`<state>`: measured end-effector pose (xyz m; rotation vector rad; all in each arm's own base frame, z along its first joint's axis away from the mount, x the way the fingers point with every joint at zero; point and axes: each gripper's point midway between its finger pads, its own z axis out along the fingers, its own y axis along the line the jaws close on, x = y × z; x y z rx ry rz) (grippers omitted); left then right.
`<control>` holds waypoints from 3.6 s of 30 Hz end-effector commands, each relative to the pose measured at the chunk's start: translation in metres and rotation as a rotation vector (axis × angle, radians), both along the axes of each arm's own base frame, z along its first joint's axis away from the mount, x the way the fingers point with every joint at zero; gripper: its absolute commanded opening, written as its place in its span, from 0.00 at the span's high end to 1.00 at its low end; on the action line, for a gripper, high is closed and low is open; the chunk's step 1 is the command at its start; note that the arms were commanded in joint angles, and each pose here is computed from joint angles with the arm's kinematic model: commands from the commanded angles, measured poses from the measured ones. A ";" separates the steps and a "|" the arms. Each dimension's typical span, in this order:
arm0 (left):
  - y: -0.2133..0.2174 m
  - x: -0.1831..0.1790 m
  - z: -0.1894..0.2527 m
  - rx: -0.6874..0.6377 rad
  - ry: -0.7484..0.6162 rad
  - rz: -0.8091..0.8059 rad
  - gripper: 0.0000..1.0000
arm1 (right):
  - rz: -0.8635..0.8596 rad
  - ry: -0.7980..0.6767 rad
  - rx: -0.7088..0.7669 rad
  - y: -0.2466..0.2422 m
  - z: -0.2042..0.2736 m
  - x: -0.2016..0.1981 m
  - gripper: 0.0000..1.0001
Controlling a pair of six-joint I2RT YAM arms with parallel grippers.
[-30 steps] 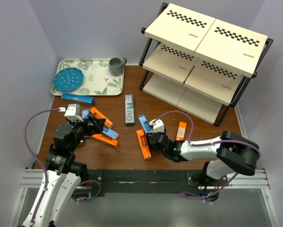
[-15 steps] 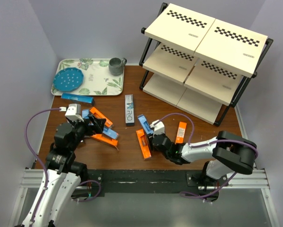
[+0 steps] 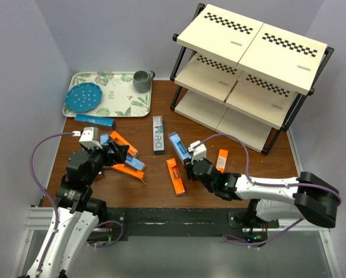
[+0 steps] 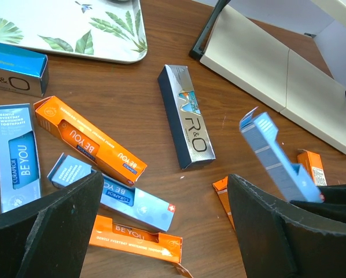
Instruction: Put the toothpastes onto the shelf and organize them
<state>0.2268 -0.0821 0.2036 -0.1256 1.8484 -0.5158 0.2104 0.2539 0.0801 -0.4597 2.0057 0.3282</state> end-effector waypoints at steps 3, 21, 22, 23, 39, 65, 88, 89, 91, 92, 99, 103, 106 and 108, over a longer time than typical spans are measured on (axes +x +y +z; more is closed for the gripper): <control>0.002 0.001 0.006 -0.015 -0.019 0.019 0.07 | -0.017 -0.067 -0.052 -0.006 0.065 0.009 0.76; 0.001 0.001 0.005 -0.017 -0.015 0.018 0.07 | -0.170 -0.218 -0.046 0.002 0.306 0.059 0.69; 0.001 0.001 0.004 -0.018 -0.014 0.019 0.07 | -0.189 -0.246 0.006 -0.001 0.336 0.063 0.69; 0.001 0.001 0.004 -0.017 -0.012 0.019 0.07 | -0.201 -0.249 -0.002 -0.004 0.342 0.069 0.69; -0.015 -0.004 0.003 -0.016 -0.007 -0.050 0.07 | -0.532 -0.462 0.075 -0.075 0.446 0.165 0.68; -0.026 -0.009 0.003 -0.016 -0.013 -0.102 0.07 | -0.625 -0.365 0.141 -0.098 0.418 0.220 0.39; -0.028 -0.010 0.003 -0.015 -0.012 -0.111 0.07 | -0.491 -0.339 0.244 -0.065 0.418 0.226 0.46; -0.028 -0.010 0.003 -0.015 -0.012 -0.109 0.07 | -0.483 -0.336 0.244 -0.062 0.416 0.228 0.47; -0.027 -0.010 0.004 -0.015 -0.014 -0.108 0.07 | -0.474 -0.340 0.252 -0.059 0.417 0.230 0.48; -0.027 -0.010 0.003 -0.015 -0.012 -0.108 0.07 | -0.473 -0.341 0.252 -0.058 0.416 0.231 0.48; -0.027 -0.010 0.003 -0.015 -0.014 -0.108 0.07 | -0.473 -0.362 0.238 -0.055 0.415 0.242 0.51; -0.027 -0.010 0.003 -0.015 -0.015 -0.106 0.07 | -0.462 -0.368 0.237 -0.050 0.414 0.247 0.51; -0.027 -0.010 0.003 -0.015 -0.015 -0.106 0.07 | -0.466 -0.371 0.247 -0.047 0.413 0.252 0.52; -0.027 -0.009 0.003 -0.014 -0.014 -0.105 0.07 | -0.476 -0.376 0.258 -0.046 0.413 0.254 0.52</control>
